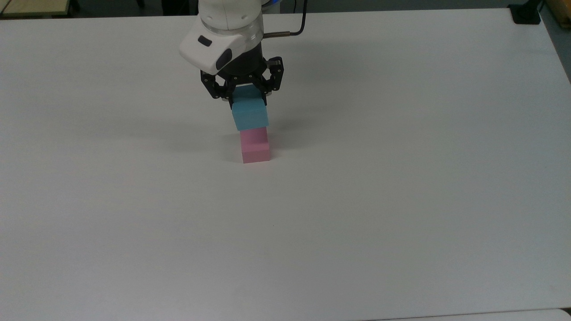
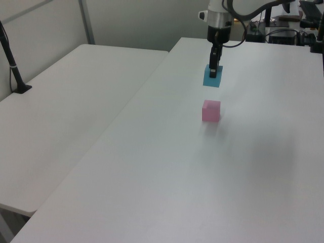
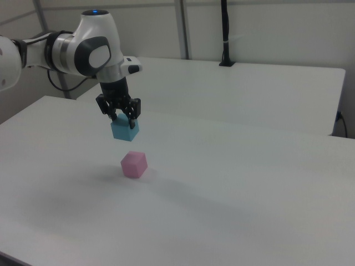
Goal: Put blue cube on pink cube
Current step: 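Lower the light-blue cube onto the pink cube's top face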
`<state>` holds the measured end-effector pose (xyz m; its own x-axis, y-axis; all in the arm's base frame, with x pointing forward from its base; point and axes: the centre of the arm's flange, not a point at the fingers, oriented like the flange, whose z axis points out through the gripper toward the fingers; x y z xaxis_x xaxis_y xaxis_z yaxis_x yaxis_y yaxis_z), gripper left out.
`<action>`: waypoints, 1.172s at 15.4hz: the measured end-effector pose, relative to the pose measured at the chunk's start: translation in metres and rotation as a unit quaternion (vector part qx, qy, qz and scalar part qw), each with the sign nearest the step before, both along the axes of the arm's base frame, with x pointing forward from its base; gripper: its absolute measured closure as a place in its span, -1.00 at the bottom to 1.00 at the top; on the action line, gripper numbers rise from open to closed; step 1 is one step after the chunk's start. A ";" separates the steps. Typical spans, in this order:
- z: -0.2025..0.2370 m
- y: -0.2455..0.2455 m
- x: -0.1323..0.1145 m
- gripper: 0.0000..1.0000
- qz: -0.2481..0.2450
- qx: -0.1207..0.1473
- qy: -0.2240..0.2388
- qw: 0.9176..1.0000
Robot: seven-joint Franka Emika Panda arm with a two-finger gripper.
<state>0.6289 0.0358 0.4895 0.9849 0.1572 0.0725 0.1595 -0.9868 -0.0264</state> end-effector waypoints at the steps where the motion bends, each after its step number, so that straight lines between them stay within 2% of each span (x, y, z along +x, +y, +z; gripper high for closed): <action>1: -0.002 0.001 0.000 -0.21 0.000 0.000 0.001 1.000; 14: -0.046 0.010 0.001 -0.21 -0.007 -0.003 0.010 1.000; 18: -0.060 0.016 -0.003 -0.21 -0.007 -0.014 0.017 1.000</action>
<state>0.6256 0.0522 0.4299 0.9889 0.1446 0.0348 0.1448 -0.9895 -0.0040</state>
